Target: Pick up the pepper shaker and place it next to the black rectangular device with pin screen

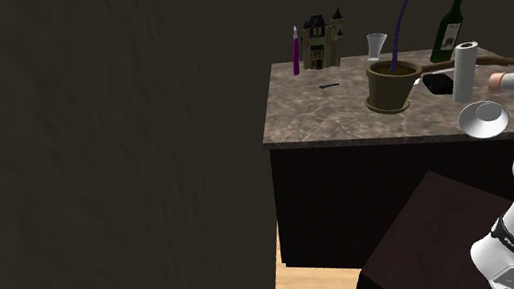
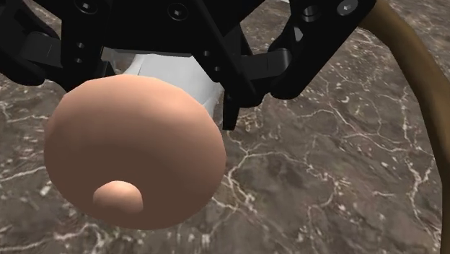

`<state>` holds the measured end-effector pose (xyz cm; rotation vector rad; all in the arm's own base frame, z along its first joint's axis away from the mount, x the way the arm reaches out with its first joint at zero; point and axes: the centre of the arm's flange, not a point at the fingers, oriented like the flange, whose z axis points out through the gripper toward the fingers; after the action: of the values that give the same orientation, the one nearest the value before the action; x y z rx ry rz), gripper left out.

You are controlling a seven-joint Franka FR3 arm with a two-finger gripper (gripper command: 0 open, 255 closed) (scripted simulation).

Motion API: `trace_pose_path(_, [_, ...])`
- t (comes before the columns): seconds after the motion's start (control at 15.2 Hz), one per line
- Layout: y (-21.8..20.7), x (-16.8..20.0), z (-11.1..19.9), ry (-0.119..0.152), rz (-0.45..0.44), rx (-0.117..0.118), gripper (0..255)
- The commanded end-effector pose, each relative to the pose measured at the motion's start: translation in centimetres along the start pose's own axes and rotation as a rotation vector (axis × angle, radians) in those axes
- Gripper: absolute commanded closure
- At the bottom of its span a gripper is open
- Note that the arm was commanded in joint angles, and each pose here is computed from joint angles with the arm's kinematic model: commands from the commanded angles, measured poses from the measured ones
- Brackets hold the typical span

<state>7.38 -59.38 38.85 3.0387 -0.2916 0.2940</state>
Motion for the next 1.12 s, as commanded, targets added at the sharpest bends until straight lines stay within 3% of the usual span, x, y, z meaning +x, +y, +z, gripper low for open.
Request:
trace_pose_path(0.0, [0.0,-0.3,1.1,0.0,0.0,-0.001,255])
trace_pose_path(0.33, [-0.2,-0.7,3.4,0.0,0.0,-0.001,255])
trace_pose_path(0.79, [-0.2,-0.7,3.4,0.0,0.0,-0.001,255])
trace_pose_path(0.86, [-0.2,-0.7,3.4,0.0,0.0,0.0,0])
trace_pose_path(1.06, [-0.2,-0.7,3.4,0.0,0.0,0.0,0])
